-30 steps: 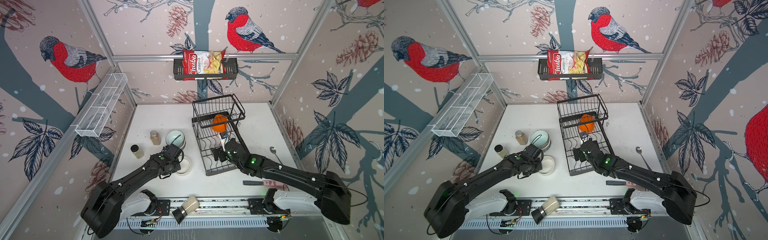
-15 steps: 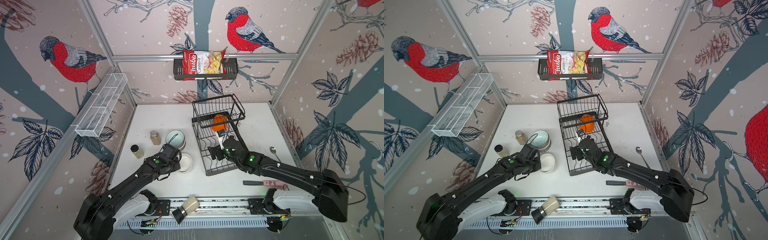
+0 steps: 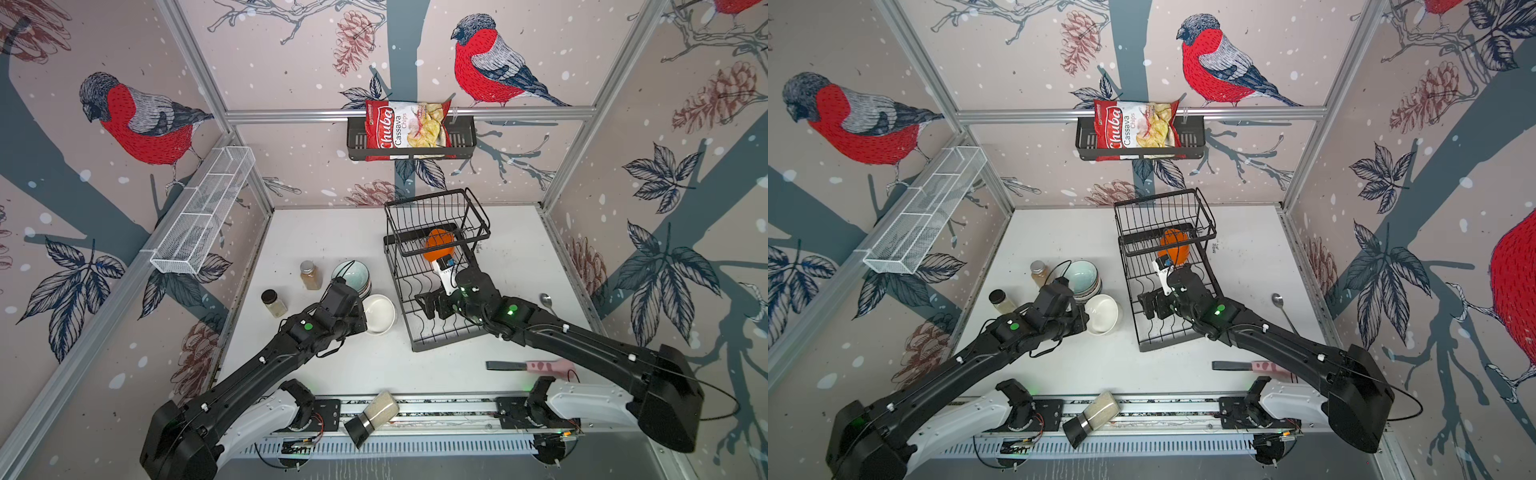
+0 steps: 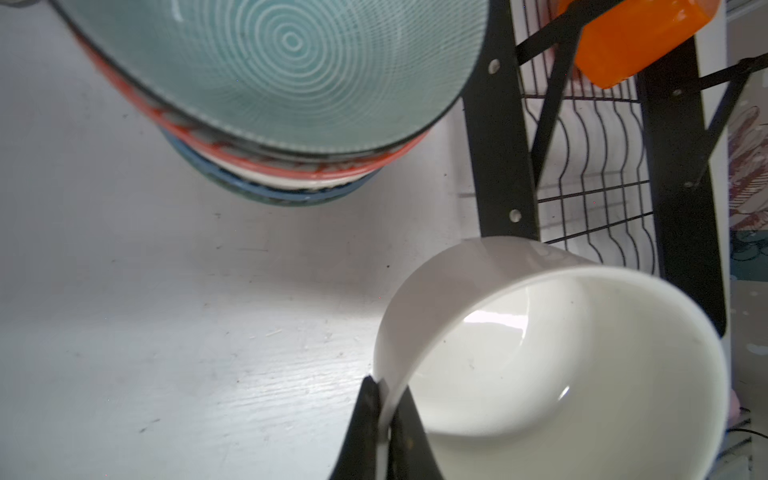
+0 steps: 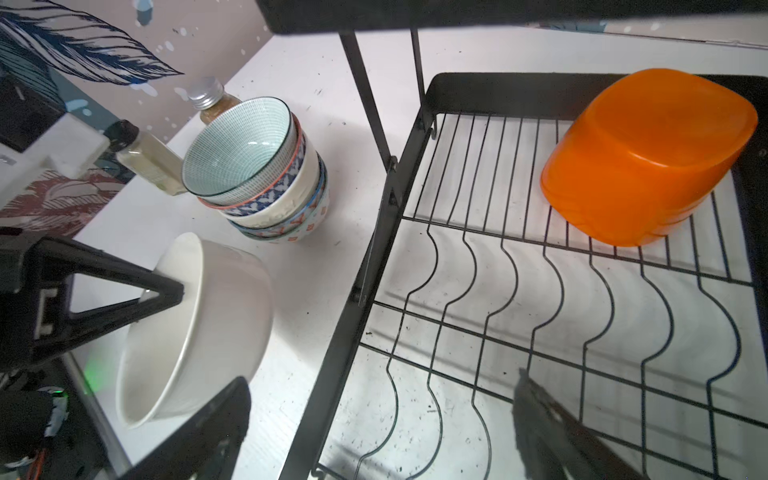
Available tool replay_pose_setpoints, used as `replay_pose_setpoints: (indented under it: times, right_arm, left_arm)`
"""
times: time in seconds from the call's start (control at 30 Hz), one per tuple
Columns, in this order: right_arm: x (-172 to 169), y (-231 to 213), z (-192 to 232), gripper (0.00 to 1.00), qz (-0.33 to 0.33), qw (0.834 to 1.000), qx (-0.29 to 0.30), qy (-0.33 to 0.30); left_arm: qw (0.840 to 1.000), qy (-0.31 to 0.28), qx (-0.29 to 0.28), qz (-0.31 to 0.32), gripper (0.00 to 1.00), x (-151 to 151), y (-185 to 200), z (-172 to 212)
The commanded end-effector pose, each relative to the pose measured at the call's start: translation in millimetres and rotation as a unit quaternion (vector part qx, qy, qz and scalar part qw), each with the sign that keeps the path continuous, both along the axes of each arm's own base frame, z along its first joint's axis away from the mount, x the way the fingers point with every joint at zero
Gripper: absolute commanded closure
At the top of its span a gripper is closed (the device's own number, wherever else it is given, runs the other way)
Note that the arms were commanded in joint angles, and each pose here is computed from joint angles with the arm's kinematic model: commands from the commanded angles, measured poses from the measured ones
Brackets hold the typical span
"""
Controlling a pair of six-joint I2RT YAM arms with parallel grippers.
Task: Load the bowls into the dish rack
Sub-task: 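Lift the white bowl over the rack toward the right gripper, which grasps it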
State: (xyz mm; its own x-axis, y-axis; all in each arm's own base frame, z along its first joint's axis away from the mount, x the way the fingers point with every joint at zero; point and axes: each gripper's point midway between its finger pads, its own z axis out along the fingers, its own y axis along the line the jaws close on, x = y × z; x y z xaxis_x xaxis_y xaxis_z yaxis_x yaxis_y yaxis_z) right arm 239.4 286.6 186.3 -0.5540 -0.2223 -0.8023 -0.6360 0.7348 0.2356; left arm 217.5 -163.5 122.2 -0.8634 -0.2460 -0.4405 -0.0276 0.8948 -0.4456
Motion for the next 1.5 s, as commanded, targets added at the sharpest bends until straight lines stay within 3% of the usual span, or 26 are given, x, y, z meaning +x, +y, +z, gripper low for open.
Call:
replay_pose_setpoints:
  times: [0.0,0.33,0.6,1.47]
  right_arm:
    - [-13,5,12,0.03,0.041,0.998,0.047,0.027]
    - [-24,-6,37,0.04,0.067,0.99,0.118,0.039]
    - [-29,-4,35,0.07,0.084,0.987,0.128,0.058]
    - [-17,-1,36,0.18,0.08,0.975,0.188,0.089]
  left_arm:
    - [0.998,-0.047,-0.04,-0.028,1.0,15,-23,26]
    - [0.99,-0.088,-0.097,-0.059,1.0,36,-63,53]
    - [0.984,-0.109,-0.119,-0.074,1.0,50,-87,64]
    - [0.974,-0.131,-0.163,-0.092,1.0,62,-114,72]
